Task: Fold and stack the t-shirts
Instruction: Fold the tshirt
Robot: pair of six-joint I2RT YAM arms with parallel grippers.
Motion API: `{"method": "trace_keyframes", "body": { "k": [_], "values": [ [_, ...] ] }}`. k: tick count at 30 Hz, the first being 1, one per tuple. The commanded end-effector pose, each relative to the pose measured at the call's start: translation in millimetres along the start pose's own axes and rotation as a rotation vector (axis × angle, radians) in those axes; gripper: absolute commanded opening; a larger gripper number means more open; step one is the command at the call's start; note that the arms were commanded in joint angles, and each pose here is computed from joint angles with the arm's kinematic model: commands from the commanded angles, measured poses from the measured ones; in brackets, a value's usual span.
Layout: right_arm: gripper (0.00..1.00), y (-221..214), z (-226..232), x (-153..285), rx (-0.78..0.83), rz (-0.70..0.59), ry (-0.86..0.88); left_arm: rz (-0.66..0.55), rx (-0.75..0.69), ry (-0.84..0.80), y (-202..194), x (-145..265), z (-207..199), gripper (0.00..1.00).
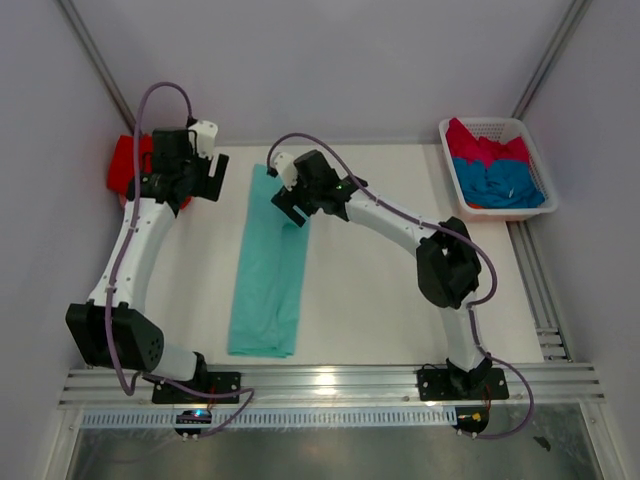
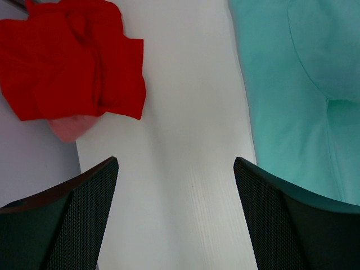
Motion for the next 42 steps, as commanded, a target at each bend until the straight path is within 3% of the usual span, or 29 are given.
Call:
{"method": "trace_keyframes", "body": {
  "k": [1, 3, 10, 18, 34, 42],
  "values": [
    [0.87, 24, 28, 1, -0.032, -0.028, 0.310, -0.075, 0.044, 0.046, 4, 9, 4, 0.86],
    [0.87, 21, 44, -3, -0.012, 0.009, 0.470, -0.075, 0.058, 0.036, -2, 9, 1, 0.86],
    [0.87, -8, 68, -12, 0.046, 0.114, 0.731, -0.039, 0.119, -0.003, -27, 2, -13, 0.86],
    [0.87, -31, 83, -30, 0.072, 0.182, 0.745, -0.008, 0.127, -0.041, -46, -9, -27, 0.86],
    [0.87, -31, 146, -36, 0.198, 0.183, 0.821, 0.000, 0.104, -0.090, -55, -11, -30, 0.86],
    [0.87, -42, 158, -49, 0.150, 0.243, 0.866, -0.011, 0.097, -0.097, -54, -4, -29, 0.85]
  ]
}}
Point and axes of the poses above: each gripper's point midway between its finger pads, its own x axis back along the fingers, its own z axis along the line the jaws close on, y = z × x, the point moved 7 cm from there along x, back along the fingers, and after that the axes turned 12 degrees about -x, right-handed, at the moved point
